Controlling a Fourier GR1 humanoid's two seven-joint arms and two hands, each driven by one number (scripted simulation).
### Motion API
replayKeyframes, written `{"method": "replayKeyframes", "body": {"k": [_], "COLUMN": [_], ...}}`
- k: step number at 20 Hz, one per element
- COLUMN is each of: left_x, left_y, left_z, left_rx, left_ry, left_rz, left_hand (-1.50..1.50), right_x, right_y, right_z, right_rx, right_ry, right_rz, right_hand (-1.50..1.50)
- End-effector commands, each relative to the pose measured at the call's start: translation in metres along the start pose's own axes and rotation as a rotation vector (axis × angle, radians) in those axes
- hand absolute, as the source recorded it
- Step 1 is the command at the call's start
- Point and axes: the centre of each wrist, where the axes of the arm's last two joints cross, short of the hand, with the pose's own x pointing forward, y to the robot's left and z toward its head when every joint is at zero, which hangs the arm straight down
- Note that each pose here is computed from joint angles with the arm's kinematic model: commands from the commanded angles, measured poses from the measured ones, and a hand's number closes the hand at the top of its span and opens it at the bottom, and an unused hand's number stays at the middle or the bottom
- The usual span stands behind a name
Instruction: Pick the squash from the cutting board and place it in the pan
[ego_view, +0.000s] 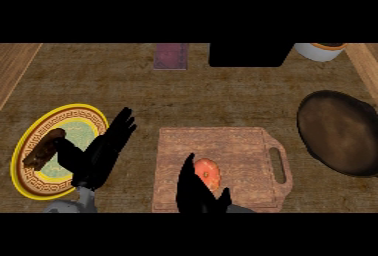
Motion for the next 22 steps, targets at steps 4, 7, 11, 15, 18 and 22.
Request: {"method": "replayKeyframes", "body": {"k": [4,7,11,15,18,22], "left_x": [0.014,0.010,0.008,0.000,-0.003,-0.005], "left_y": [0.002,0.007,-0.001,0.008,0.023,0.024], "left_z": [-0.008,-0.014,0.004,0.001,0.009,0.013], "left_rx": [0.000,-0.011,0.011,0.041,0.107,0.105], "left_ry": [-0.005,0.014,-0.009,-0.001,-0.002,0.012], "left_rz": [0.008,0.007,-0.005,-0.001,0.019,0.011], "left_hand": [0.00,0.00,0.00,0.00,0.00,0.00], "right_x": [-0.020,-0.022,-0.002,-0.035,-0.057,-0.082], "right_y": [0.009,0.002,0.014,0.017,0.042,0.034], "right_z": [-0.009,-0.017,-0.023,-0.021,-0.014,0.012], "right_rx": [-0.104,-0.163,-0.191,-0.055,0.076,-0.080], "right_ry": [-0.080,-0.073,-0.082,0.298,0.559,0.963], "right_rz": [0.108,0.148,0.159,-0.379,-0.752,-0.966], "right_hand": [1.50,1.50,1.50,1.50,1.50,1.50]}}
